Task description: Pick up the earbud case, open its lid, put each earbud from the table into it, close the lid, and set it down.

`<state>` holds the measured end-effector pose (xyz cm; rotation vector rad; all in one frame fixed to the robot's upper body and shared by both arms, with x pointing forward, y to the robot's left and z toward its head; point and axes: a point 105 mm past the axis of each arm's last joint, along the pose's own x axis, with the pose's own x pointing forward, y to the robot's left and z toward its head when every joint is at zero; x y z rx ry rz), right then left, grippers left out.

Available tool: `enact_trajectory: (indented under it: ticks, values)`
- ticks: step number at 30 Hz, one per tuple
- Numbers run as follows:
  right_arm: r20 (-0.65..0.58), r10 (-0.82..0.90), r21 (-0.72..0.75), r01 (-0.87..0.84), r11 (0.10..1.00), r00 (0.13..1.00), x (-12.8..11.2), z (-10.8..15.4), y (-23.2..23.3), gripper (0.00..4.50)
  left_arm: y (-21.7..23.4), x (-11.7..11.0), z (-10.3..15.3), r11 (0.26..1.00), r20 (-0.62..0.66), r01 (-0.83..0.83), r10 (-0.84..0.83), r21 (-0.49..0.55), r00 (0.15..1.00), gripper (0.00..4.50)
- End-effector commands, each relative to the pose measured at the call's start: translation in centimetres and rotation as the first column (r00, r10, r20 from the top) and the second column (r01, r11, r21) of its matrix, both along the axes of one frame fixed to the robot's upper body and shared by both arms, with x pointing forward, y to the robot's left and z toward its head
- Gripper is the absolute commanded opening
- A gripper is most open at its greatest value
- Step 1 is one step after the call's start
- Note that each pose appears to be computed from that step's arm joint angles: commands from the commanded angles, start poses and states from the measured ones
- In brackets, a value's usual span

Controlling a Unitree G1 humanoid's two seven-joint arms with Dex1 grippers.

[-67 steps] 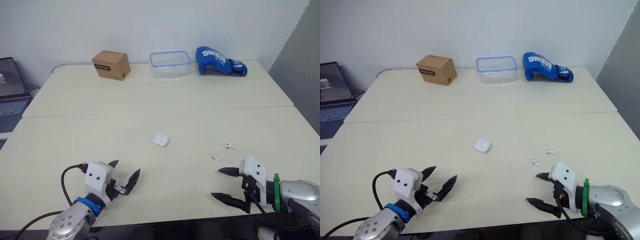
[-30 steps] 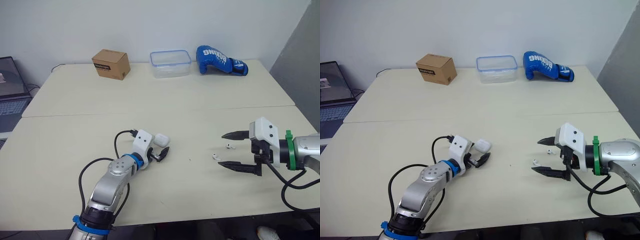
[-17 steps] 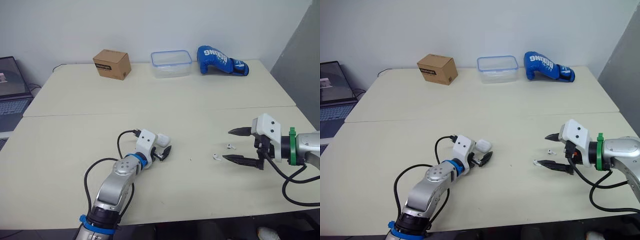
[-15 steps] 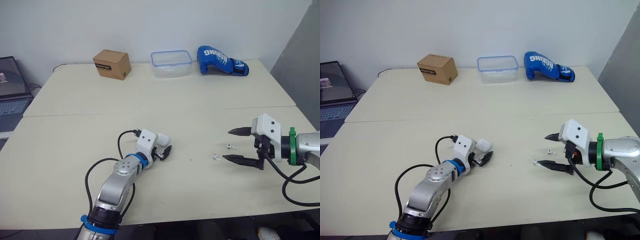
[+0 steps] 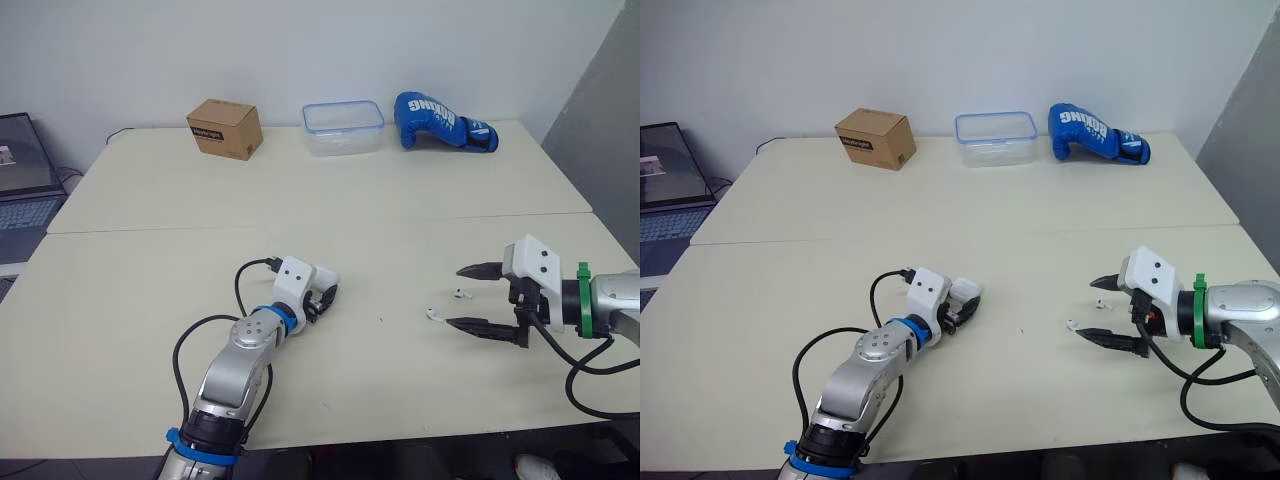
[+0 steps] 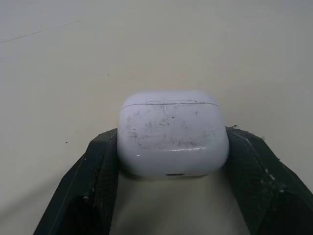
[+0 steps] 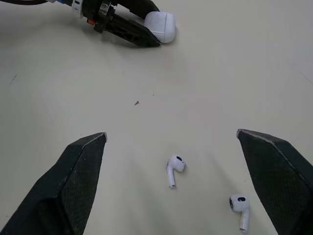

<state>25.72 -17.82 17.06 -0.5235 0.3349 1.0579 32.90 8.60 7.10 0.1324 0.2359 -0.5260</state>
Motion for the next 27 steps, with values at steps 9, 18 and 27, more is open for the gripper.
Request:
enact_trajectory:
  ticks: [9, 18, 27]
  values:
    - [-0.042, -0.003, 0.121, 0.008, 0.993, 0.999, 0.5, 2.5, 1.5, 4.50, 1.6, -1.1, 4.7, 0.980, 0.215, 0.154, -0.179, 0.126, 0.960, 2.77]
    - [-0.328, 0.026, 0.374, 0.104, 0.922, 0.944, 1.5, 3.7, 4.0, 4.50, 1.1, -1.6, 13.2, 0.870, 0.503, 0.316, -0.480, 0.378, 0.719, 2.77]
    - [-0.422, 0.111, 0.504, 0.131, 0.853, 0.900, 2.4, 6.3, 6.2, 4.50, -1.0, -2.3, 16.3, 0.762, 0.560, 0.376, -0.644, 0.527, 0.522, 2.77]
